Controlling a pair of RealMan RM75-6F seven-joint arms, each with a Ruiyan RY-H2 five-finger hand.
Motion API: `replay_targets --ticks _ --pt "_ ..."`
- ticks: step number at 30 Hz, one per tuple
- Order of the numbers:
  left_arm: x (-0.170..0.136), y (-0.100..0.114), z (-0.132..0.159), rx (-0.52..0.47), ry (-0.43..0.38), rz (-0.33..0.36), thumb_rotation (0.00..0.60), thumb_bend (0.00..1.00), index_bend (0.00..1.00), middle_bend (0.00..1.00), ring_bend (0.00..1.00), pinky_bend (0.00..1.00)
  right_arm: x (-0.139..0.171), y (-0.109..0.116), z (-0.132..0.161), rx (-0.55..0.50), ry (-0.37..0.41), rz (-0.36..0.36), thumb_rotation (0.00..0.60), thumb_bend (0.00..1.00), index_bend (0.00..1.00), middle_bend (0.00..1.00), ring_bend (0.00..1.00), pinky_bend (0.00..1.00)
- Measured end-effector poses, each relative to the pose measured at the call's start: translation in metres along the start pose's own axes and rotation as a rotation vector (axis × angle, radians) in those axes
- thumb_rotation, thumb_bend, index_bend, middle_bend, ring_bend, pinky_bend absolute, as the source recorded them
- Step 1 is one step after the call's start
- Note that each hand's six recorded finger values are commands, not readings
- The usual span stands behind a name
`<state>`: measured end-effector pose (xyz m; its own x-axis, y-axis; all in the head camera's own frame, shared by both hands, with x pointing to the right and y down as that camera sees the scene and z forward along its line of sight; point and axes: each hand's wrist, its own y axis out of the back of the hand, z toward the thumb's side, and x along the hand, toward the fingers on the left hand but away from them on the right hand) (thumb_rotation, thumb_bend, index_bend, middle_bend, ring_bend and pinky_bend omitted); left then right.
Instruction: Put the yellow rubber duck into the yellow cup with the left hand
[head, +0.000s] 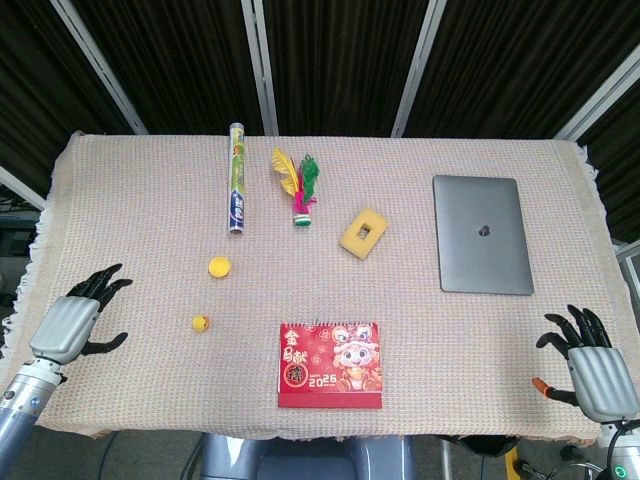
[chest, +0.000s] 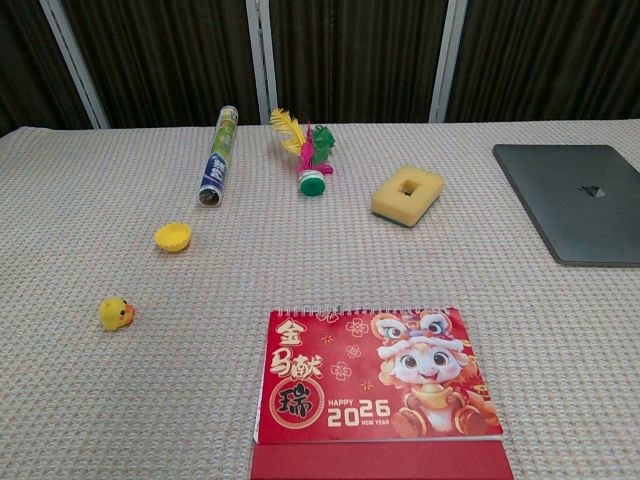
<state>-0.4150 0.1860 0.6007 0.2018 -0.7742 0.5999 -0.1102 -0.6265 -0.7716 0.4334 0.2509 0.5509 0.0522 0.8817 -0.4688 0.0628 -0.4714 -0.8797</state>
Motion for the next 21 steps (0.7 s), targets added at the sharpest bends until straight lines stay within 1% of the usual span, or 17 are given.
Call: replay_targets --ticks 8,12,16,21 --pt "0.006 0.000 0.004 0.012 -0.022 -0.014 0.600 0.26 0.18 0.00 0.06 0.19 -0.001 -0.001 0.000 0.003 0.000 0.004 0.600 0.03 0.43 0.19 0.00 0.00" --pt "0.018 0.001 0.011 0.039 -0.053 -0.028 0.600 0.29 0.19 0.00 0.06 0.19 -0.001 0.000 0.001 0.002 0.003 0.002 0.600 0.03 0.43 0.19 0.00 0.00" --pt "0.032 -0.001 0.021 0.077 -0.090 -0.050 0.600 0.29 0.19 0.00 0.06 0.19 -0.001 -0.001 0.001 0.000 0.005 0.003 0.600 0.03 0.43 0.19 0.00 0.00" --pt "0.049 -0.005 0.038 0.089 -0.130 -0.085 0.600 0.30 0.19 0.00 0.06 0.19 -0.001 -0.001 0.001 -0.006 0.007 0.005 0.600 0.03 0.43 0.19 0.00 0.00"
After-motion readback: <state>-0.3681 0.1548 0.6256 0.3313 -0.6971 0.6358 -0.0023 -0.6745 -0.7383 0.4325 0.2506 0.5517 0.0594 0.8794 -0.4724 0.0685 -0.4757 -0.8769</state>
